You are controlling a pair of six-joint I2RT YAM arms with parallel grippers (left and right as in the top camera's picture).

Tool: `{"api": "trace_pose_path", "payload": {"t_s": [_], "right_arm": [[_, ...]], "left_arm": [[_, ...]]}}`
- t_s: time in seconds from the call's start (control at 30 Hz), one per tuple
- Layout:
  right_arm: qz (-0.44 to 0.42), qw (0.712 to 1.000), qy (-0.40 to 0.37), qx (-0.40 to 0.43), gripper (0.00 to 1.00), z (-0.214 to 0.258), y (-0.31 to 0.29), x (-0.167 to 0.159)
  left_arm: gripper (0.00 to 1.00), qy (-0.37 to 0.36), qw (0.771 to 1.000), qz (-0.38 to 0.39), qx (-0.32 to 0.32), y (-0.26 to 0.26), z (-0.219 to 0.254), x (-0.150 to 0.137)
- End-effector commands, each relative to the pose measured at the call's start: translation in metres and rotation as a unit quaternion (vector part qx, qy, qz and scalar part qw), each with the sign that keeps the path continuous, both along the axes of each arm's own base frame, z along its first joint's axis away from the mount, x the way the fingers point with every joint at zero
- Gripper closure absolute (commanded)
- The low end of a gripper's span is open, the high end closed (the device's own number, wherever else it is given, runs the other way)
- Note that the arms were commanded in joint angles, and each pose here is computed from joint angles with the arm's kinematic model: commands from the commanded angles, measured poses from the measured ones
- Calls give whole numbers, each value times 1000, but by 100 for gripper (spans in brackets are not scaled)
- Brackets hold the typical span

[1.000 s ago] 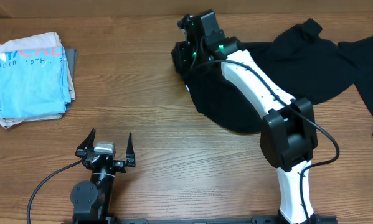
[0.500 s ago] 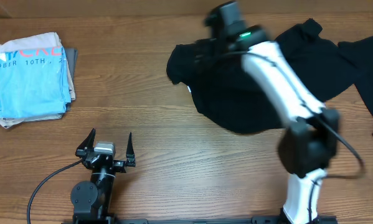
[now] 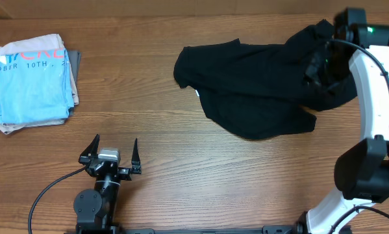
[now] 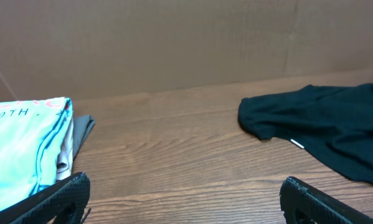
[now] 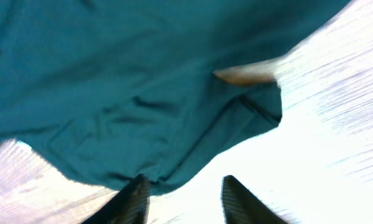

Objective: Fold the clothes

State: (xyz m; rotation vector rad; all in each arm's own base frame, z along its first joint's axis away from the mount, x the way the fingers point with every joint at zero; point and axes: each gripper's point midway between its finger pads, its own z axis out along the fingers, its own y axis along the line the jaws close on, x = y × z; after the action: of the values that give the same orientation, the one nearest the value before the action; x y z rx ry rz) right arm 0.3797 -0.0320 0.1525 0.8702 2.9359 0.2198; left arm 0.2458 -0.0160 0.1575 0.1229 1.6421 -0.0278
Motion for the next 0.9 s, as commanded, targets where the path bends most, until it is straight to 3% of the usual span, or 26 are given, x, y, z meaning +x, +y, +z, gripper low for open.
{"api": "trace_pose_path", "payload": {"t_s": [0.0, 0.43, 0.87], "right_arm": [[-24, 998, 37, 42, 49, -33, 4, -14], [-108, 992, 68, 18, 49, -124, -3, -40], [-130, 989, 66, 3, 48, -142, -7, -45]], "left_arm": [[0, -4, 1000, 1, 13, 0, 0, 0], [0, -4, 1000, 1, 14, 0, 0, 0], [0, -4, 1000, 1, 13, 0, 0, 0]]}}
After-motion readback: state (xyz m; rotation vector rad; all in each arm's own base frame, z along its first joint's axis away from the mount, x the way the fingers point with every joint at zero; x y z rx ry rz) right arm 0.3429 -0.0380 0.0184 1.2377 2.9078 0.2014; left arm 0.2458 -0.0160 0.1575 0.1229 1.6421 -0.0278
